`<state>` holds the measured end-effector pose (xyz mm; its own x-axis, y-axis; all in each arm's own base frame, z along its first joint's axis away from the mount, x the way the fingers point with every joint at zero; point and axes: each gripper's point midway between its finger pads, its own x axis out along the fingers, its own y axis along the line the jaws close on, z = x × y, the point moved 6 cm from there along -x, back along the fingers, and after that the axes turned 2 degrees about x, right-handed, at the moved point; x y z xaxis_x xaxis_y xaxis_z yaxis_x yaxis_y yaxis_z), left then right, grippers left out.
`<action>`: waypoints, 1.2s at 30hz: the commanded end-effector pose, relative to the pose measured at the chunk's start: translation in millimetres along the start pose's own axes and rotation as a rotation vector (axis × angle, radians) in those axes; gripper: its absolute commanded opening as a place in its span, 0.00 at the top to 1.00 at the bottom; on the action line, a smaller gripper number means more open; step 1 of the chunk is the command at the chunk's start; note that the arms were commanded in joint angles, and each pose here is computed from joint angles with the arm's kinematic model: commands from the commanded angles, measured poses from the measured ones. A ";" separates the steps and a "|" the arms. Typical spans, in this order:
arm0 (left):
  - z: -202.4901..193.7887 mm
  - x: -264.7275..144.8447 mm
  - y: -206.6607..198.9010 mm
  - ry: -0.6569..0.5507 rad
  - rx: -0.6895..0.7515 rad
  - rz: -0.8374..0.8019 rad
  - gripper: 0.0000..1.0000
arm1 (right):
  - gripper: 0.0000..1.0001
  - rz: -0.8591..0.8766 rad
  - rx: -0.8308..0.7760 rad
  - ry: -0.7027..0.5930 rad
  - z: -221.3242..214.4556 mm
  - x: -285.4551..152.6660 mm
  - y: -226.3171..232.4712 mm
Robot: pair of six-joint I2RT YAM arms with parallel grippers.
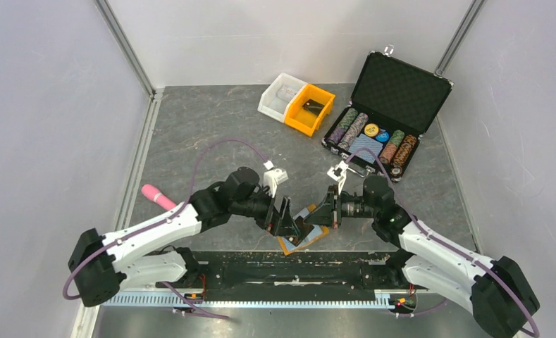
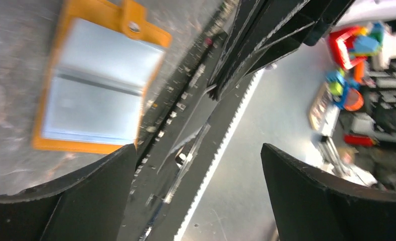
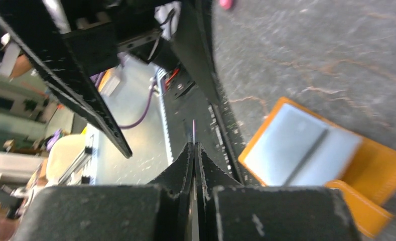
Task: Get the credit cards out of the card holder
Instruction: Remove the credit card from the card holder, then place the credit card in the storage box.
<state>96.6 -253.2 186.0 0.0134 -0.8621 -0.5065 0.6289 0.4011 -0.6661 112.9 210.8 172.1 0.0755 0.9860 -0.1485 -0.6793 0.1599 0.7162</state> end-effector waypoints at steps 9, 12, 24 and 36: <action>37.6 -73.3 21.3 -0.297 0.139 0.506 0.00 | 1.00 -0.555 -0.022 -0.379 103.7 -30.5 -47.5; 36.8 -83.7 29.7 -0.314 0.162 0.597 0.00 | 1.00 -0.631 -0.005 -0.516 132.6 -37.3 -58.3; 31.7 -104.9 41.4 -0.328 0.164 0.754 0.00 | 1.00 -0.660 0.084 -1.027 231.0 -42.6 -103.2; 26.1 -111.2 43.2 -0.335 0.184 0.767 0.00 | 1.00 -0.681 0.211 -1.231 292.4 -21.8 -180.7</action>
<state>140.0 -152.2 217.8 0.6686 -0.4291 -0.6074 0.4526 0.8828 -0.1255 416.5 178.5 225.0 0.9756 0.2194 0.0119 -0.1406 0.5815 0.8013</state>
